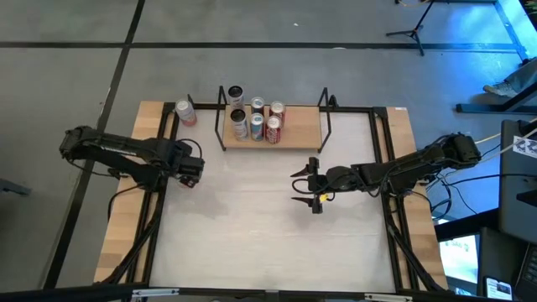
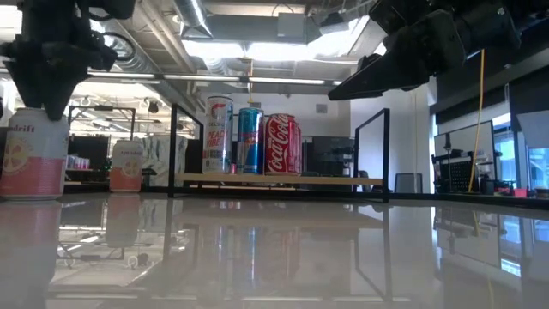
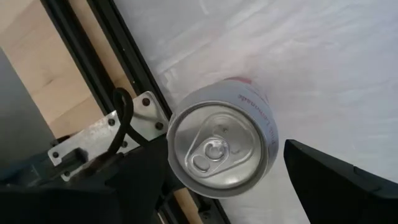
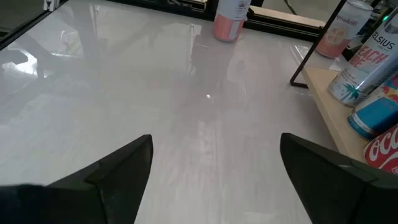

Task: Place canned beverage on shelf
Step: Put the bottom orange-white soda can on the shelf

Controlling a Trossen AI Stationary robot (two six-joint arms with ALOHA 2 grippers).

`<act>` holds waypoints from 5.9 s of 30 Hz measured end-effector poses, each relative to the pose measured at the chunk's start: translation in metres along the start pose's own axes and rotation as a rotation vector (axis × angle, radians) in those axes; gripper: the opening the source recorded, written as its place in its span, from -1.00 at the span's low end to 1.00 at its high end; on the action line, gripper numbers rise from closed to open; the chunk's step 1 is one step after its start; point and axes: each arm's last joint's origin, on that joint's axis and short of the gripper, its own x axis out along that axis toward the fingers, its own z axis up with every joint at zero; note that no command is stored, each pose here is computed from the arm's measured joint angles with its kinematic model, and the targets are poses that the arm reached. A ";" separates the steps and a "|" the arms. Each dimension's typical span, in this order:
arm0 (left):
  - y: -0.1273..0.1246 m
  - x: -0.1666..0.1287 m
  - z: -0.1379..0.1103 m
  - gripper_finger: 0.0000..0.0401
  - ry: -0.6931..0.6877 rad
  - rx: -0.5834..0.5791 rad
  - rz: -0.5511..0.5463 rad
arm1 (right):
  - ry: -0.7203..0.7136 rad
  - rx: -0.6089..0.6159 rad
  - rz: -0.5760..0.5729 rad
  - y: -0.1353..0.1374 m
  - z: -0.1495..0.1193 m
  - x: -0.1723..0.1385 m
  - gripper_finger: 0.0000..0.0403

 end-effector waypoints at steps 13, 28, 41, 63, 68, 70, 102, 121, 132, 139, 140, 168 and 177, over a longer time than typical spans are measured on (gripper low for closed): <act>-0.002 0.002 0.002 0.55 0.025 0.084 -0.039 | 0.007 -0.001 0.001 0.000 -0.001 0.001 0.72; 0.000 -0.016 0.003 0.55 0.046 0.124 -0.073 | 0.020 -0.003 0.002 0.001 -0.004 0.004 0.72; 0.004 -0.022 0.006 0.67 0.042 0.125 -0.064 | 0.022 -0.004 0.002 0.001 -0.004 0.004 0.72; -0.001 0.024 0.006 0.96 0.099 0.109 -0.065 | 0.020 -0.003 0.001 0.001 -0.004 0.004 0.72; -0.005 0.027 0.007 0.93 0.115 0.114 -0.076 | 0.009 -0.002 -0.001 0.001 -0.003 0.004 0.72; -0.005 0.028 0.007 0.87 0.115 0.115 -0.071 | 0.009 -0.001 -0.001 0.001 -0.003 0.004 0.72; -0.041 -0.005 0.009 0.36 -0.037 0.121 -0.389 | 0.004 0.000 0.001 0.001 -0.002 0.004 0.72; -0.136 -0.001 0.009 0.36 -0.055 0.315 -0.461 | 0.102 0.057 0.019 0.005 -0.012 0.003 0.72; -0.211 -0.019 0.029 0.36 -0.114 0.493 -0.485 | 0.122 0.021 0.061 0.031 -0.012 -0.003 0.72; -0.248 -0.015 0.039 0.36 -0.143 0.586 -0.478 | 0.132 0.053 0.053 0.038 -0.013 -0.004 0.72; -0.251 -0.014 0.041 0.36 -0.148 0.588 -0.476 | 0.132 0.059 0.052 0.038 -0.014 -0.003 0.72; -0.254 -0.022 0.043 0.42 -0.073 0.661 -0.387 | 0.143 0.061 0.045 0.039 -0.017 0.001 0.72; -0.256 -0.022 0.044 0.55 -0.104 0.673 -0.395 | 0.141 0.062 0.044 0.038 -0.017 0.001 0.72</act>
